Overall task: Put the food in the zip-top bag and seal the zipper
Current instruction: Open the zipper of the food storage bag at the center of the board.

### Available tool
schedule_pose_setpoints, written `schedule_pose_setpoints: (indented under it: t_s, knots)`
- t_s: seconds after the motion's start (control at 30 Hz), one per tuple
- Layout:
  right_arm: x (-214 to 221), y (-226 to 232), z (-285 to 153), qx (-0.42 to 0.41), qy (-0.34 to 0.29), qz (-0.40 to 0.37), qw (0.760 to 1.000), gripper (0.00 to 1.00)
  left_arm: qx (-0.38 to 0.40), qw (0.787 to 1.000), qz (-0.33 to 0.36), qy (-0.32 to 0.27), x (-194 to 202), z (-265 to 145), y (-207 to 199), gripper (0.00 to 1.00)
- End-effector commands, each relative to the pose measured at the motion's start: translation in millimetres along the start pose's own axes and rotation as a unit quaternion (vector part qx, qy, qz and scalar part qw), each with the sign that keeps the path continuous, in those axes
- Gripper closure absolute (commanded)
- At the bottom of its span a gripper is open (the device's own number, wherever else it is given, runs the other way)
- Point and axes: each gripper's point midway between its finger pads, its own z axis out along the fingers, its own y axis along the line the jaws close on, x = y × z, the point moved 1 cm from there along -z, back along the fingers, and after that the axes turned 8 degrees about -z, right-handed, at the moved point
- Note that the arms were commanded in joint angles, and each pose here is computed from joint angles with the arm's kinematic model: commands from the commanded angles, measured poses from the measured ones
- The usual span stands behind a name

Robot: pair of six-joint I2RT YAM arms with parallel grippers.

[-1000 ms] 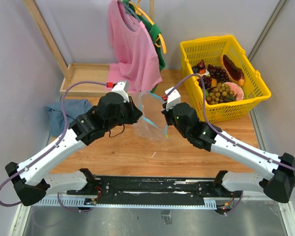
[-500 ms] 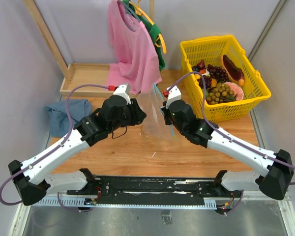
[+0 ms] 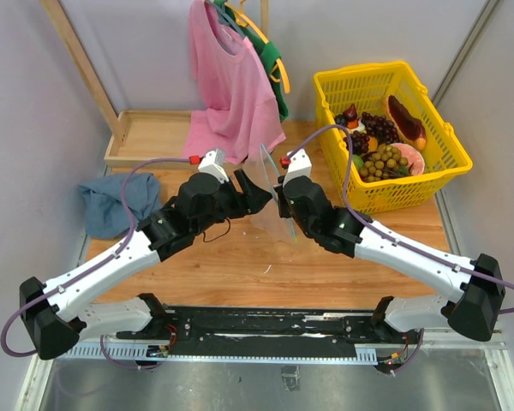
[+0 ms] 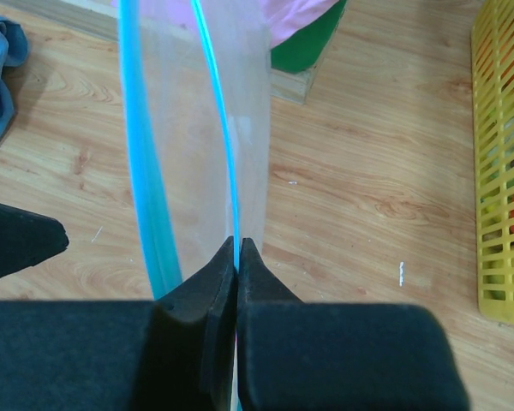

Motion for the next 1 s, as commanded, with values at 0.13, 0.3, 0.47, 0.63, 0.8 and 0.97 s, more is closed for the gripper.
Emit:
schedule_pose_setpoints:
  t_s: [0.13, 0.3, 0.47, 0.63, 0.8, 0.97]
  knots:
    - [-15, 14, -7, 0.002, -0.025, 0.023, 0.999, 0.99, 0.021, 0.998, -0.041, -0.05, -16, -6, -9, 0.28]
    - [-17, 19, -5, -0.001, -0.031, 0.024, 0.999, 0.99, -0.015, 0.998, -0.032, -0.051, -11, 7, 5, 0.33]
    - [-17, 26, -7, -0.004, -0.037, 0.017, 0.999, 1.0, -0.036, 0.999, -0.02, -0.028, -1, 18, 11, 0.42]
    - [-18, 31, -6, -0.007, -0.047, 0.021, 0.999, 1.0, -0.043, 0.999, -0.019, -0.013, 8, 26, 16, 0.45]
    - [-14, 29, -2, 0.008, -0.041, 0.012, 0.999, 0.99, -0.069, 0.998, -0.01, 0.001, 15, 28, 27, 0.51]
    - [-10, 7, -4, 0.055, -0.04, -0.008, 0.998, 0.99, -0.097, 0.995, 0.019, -0.019, 3, 12, 38, 0.71]
